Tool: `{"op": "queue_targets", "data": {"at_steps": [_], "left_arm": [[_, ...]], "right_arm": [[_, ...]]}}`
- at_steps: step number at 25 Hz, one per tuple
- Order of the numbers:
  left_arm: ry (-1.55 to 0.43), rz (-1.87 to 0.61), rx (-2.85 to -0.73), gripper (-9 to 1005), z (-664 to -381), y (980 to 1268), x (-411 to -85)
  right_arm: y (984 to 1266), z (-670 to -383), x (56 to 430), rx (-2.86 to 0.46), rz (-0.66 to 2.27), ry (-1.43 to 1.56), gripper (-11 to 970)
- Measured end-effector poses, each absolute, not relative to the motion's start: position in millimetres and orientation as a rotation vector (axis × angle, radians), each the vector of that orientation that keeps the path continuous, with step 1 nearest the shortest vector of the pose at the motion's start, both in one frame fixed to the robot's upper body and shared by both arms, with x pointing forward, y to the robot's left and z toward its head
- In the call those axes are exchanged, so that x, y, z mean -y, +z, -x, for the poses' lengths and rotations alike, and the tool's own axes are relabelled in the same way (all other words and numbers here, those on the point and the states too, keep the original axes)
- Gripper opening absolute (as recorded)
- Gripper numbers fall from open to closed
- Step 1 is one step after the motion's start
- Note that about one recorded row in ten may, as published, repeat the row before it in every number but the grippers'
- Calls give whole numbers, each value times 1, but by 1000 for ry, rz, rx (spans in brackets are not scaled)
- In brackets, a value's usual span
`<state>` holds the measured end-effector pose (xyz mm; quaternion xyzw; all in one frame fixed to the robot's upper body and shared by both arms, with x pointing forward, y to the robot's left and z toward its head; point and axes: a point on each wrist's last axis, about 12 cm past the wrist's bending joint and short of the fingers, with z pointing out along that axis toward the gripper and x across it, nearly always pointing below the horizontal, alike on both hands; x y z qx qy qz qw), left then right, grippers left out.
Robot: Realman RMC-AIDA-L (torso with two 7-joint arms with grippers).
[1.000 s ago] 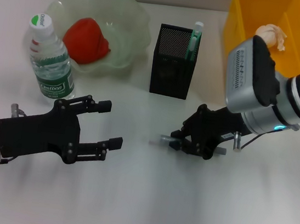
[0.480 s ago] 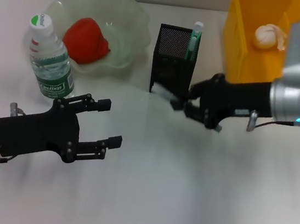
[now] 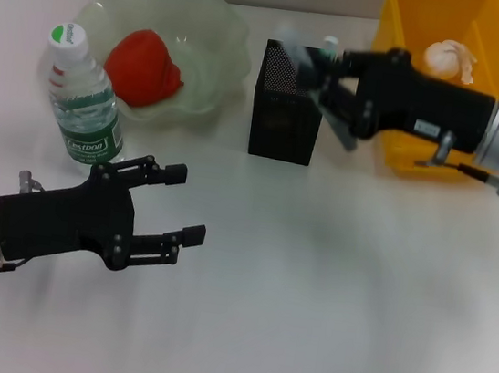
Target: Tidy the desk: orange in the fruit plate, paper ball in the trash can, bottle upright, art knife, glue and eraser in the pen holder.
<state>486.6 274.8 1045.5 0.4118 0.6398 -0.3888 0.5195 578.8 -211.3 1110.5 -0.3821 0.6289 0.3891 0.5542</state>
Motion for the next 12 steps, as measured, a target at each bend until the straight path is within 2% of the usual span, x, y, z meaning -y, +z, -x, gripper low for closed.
{"op": "queue_targets", "data": {"at_steps": [12], "left_arm": [[-941,-953,-1520,800,-487,1046,-272]], "right_arm": [[1115,-603,199,-1390,606,871,139]]}}
